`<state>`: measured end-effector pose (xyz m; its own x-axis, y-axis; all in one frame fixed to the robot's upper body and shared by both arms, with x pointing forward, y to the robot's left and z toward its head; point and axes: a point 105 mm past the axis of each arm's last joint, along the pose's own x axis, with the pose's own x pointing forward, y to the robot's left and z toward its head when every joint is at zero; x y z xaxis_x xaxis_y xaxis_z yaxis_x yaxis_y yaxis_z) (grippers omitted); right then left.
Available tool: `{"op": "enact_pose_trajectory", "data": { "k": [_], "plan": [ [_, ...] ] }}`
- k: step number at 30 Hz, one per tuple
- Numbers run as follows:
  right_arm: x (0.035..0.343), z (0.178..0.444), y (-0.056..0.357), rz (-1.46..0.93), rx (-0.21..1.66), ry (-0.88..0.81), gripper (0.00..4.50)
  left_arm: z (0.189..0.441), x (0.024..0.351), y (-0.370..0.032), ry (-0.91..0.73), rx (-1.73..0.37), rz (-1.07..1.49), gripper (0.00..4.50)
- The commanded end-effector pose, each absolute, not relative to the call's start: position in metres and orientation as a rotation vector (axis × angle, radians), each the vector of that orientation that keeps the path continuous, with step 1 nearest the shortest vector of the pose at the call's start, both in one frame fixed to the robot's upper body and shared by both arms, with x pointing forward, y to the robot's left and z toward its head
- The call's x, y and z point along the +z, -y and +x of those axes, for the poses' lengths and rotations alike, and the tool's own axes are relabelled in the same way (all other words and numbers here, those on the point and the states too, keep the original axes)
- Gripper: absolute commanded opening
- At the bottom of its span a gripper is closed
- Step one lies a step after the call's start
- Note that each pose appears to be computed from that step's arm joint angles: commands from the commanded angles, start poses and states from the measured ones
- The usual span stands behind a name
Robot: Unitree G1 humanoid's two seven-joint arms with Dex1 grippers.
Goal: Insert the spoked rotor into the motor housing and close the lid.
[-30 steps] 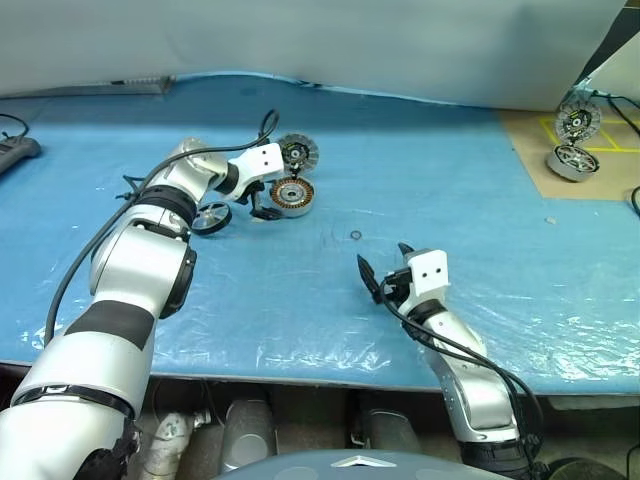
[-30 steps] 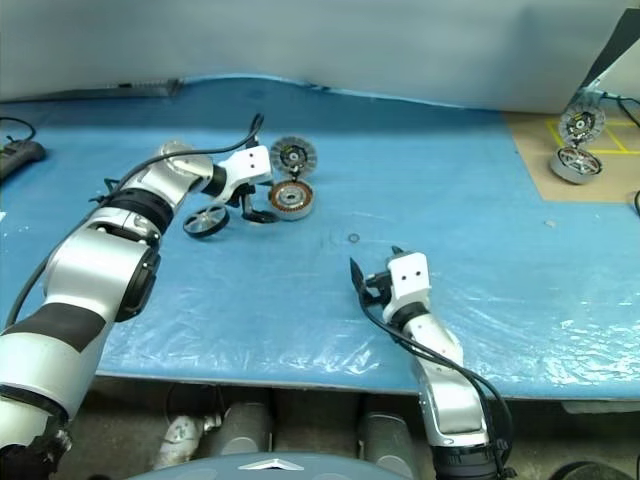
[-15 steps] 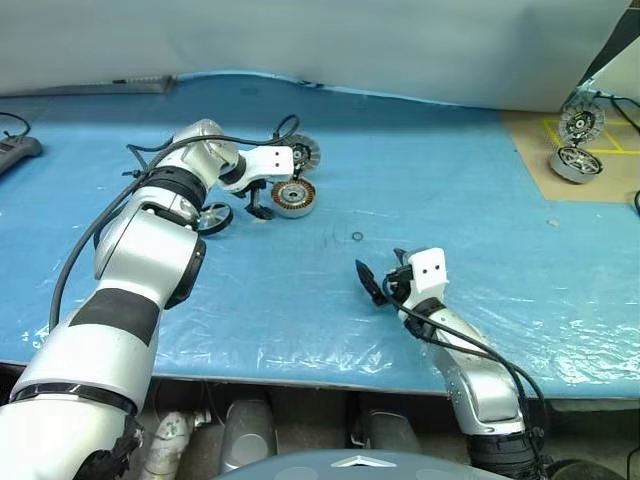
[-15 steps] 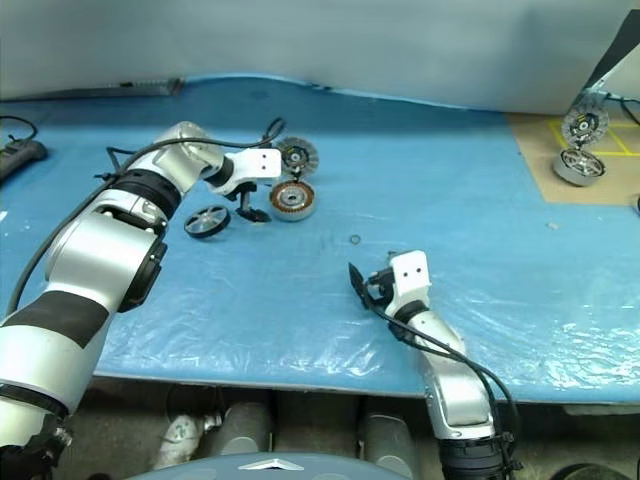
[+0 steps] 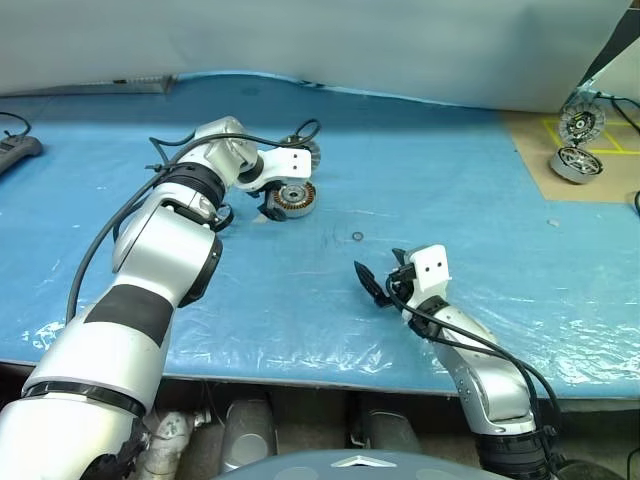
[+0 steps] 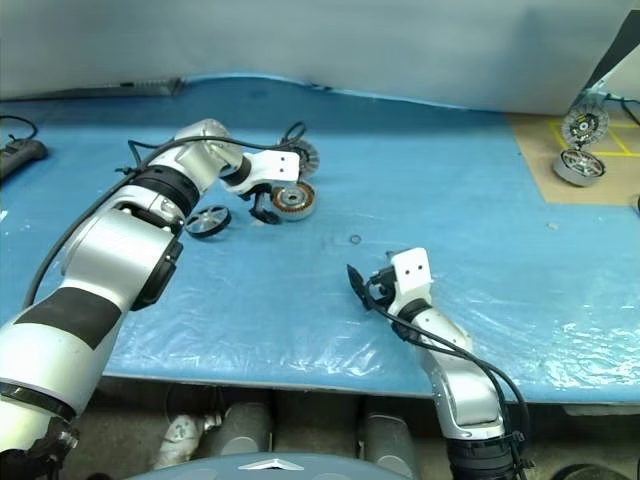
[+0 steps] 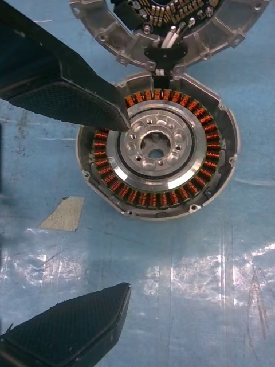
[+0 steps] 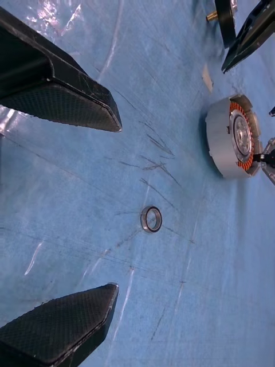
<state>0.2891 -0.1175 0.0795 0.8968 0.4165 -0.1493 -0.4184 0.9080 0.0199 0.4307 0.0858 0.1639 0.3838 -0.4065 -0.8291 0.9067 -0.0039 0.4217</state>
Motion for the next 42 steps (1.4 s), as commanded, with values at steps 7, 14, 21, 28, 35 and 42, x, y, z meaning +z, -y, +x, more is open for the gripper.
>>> {"op": "enact_pose_trajectory", "data": {
  "k": [7,14,21,28,35,42],
  "plan": [
    [0.091,0.283,0.12,-0.007,0.432,-0.12,4.49,0.433,0.168,-0.08,-0.565,-1.094,1.184,4.5],
    [0.088,0.279,0.12,-0.009,0.44,-0.138,4.49,0.429,0.158,-0.078,-0.632,-1.114,1.205,4.5],
    [0.087,0.275,0.12,-0.018,0.453,-0.152,4.49,0.427,0.151,-0.068,-0.65,-1.119,1.253,4.5],
    [0.088,0.273,0.124,-0.025,0.439,-0.159,4.49,0.428,0.155,-0.063,-0.626,-1.116,1.248,4.5],
    [0.086,0.272,0.123,-0.023,0.432,-0.165,4.49,0.434,0.161,-0.067,-0.6,-1.063,1.276,4.5],
    [0.083,0.272,0.123,-0.022,0.419,-0.172,4.49,0.439,0.16,-0.069,-0.578,-1.008,1.302,4.5]
  ]
}}
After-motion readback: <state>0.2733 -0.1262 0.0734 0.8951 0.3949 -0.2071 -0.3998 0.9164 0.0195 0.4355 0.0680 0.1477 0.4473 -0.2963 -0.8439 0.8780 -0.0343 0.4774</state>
